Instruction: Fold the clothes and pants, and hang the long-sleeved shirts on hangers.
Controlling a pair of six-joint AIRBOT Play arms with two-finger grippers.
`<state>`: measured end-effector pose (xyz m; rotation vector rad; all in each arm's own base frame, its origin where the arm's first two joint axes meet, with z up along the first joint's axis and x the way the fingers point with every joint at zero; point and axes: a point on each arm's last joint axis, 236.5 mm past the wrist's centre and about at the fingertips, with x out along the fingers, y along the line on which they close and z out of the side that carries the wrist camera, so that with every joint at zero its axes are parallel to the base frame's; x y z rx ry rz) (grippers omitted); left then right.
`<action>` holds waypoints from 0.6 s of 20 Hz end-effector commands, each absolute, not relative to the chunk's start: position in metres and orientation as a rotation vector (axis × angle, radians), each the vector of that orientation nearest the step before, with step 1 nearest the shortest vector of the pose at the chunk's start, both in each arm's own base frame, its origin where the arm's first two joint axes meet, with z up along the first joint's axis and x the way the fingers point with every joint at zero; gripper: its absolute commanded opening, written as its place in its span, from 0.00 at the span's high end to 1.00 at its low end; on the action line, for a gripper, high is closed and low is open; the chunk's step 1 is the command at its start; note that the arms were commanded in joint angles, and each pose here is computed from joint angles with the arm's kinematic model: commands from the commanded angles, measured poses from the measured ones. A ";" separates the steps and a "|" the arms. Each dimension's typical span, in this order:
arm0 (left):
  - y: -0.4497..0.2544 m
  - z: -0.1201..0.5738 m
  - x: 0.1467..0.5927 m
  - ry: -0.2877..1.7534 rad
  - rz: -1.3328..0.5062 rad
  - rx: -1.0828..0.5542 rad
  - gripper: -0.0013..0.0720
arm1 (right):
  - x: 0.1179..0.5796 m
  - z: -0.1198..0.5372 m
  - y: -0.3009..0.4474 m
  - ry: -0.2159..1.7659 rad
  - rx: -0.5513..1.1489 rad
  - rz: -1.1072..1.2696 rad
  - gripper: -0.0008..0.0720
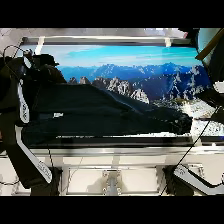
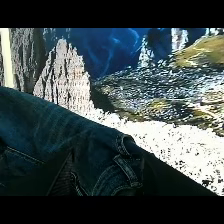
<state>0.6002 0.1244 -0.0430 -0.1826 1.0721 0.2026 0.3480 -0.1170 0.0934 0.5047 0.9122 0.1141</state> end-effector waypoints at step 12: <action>0.113 0.049 0.603 0.913 0.159 -0.227 0.96 | 0.336 -0.012 -0.157 1.196 0.608 -0.058 0.28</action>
